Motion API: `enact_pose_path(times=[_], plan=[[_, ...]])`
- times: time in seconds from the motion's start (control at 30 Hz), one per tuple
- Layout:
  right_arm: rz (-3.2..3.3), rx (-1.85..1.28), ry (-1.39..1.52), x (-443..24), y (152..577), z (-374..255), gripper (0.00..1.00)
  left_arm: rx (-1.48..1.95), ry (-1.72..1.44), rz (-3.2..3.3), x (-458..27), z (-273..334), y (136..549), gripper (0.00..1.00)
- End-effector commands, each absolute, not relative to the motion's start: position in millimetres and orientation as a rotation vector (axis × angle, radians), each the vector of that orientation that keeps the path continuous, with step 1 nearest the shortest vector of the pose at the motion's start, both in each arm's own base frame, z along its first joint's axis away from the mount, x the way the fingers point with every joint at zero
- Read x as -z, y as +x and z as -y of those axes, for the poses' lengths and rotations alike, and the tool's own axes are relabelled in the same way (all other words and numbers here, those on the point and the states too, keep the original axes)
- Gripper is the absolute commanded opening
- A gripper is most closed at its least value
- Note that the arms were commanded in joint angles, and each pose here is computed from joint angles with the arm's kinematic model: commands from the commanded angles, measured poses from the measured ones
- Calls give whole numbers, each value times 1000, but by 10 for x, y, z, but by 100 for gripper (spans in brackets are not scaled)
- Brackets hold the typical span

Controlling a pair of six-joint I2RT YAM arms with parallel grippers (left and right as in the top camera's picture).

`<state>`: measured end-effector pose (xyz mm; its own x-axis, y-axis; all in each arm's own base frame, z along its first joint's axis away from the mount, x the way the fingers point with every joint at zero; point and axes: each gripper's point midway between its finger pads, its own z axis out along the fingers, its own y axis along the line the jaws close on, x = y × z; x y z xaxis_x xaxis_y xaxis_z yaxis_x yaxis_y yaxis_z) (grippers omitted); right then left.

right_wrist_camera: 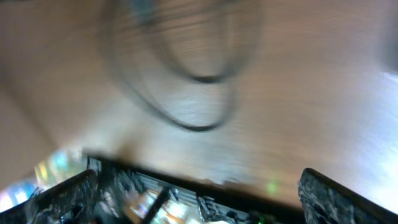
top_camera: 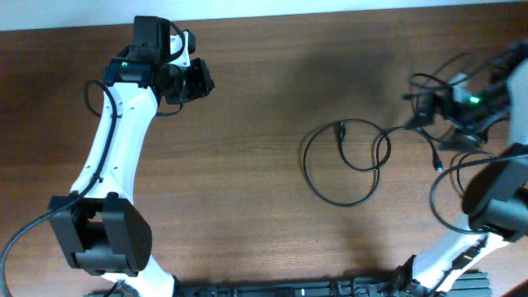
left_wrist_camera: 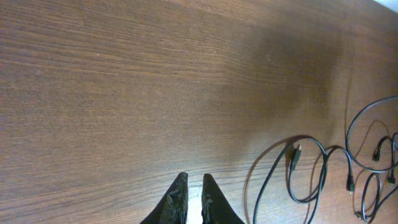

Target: Untangle cables

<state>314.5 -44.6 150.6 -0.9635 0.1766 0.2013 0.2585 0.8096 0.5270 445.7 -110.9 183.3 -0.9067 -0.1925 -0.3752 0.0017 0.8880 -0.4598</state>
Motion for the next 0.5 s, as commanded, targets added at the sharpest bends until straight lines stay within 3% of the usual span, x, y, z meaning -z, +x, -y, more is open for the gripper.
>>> enact_pose_path(times=[0.0, 0.03, 0.07, 0.2, 0.27, 0.47], plan=[[2821, 511, -308, -1341, 3089, 273, 97, 632, -124, -2638, -1819, 1093, 4464, 9], [2766, 77, -482, -1278, 2947, 537, 98, 632, -124, -2637, -1820, 1094, 4466, 10], [2753, -4, -468, -1284, 2918, 515, 98, 632, -123, -2636, -1820, 1094, 4466, 10], [2786, 455, 112, -1348, 2998, -385, 99, 632, -123, -2636, -1821, 1094, 4468, 10], [2785, 126, 63, -1288, 2945, -359, 99, 659, -115, -2635, -1832, 1127, 4457, 9], [2755, 77, 398, -1288, 2825, -901, 99, 776, -56, -2605, -1916, 1307, 4447, 6]])
